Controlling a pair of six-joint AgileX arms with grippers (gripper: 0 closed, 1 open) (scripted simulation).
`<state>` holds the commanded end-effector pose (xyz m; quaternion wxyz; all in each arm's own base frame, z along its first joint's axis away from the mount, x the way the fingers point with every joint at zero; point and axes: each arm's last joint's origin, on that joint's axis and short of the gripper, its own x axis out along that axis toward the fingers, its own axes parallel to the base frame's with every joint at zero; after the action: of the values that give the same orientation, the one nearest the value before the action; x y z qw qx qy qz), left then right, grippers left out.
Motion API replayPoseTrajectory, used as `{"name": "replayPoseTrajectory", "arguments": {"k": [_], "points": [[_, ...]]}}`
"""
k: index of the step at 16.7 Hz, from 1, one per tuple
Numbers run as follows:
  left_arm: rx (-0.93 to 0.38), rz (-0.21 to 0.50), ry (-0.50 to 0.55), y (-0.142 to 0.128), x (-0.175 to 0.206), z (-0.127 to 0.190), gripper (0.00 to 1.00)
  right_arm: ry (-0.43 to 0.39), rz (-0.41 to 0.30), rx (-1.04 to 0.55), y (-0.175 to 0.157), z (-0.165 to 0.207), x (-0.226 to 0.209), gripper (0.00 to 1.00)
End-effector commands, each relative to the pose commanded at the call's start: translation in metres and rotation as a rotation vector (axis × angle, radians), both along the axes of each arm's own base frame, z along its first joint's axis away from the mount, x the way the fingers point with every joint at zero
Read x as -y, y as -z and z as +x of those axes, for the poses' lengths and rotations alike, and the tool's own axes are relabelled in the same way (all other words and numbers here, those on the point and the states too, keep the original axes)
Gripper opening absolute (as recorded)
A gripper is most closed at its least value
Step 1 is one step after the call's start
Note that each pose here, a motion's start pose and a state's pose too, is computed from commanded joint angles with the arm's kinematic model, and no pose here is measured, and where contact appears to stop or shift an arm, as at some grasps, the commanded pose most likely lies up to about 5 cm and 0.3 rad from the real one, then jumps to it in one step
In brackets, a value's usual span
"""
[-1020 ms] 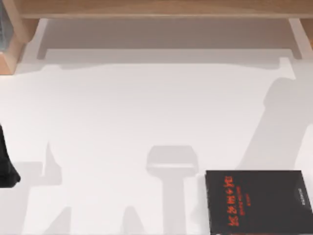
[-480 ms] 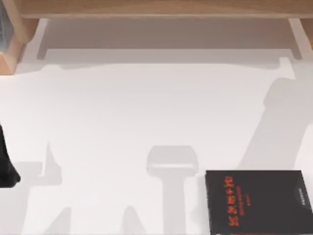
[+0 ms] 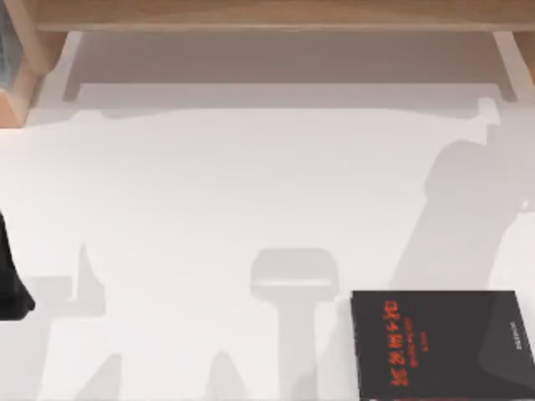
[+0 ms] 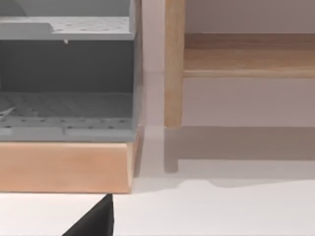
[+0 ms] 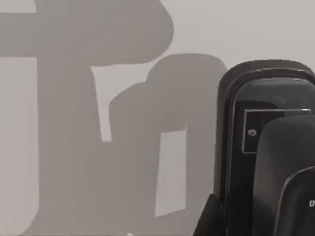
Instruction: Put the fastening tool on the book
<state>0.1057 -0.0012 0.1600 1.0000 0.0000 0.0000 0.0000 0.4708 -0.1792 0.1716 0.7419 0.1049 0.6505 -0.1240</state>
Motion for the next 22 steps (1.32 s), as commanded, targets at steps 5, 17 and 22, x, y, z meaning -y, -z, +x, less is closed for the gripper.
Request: {"name": "replayPoseTrajectory", "arguments": {"k": [5,17,22], "points": [[0.0,0.0,0.0,0.0,0.0,0.0,1.0,0.022,-0.046,0.122,-0.066,-0.02,-0.03,0.0],[0.0,0.0,0.0,0.0,0.0,0.0,1.0,-0.126,0.034,0.189,-0.093,-0.114,-0.241,0.0],[0.0,0.0,0.0,0.0,0.0,0.0,1.0,-0.226,0.051,0.087,-0.055,-0.181,-0.302,0.0]]}}
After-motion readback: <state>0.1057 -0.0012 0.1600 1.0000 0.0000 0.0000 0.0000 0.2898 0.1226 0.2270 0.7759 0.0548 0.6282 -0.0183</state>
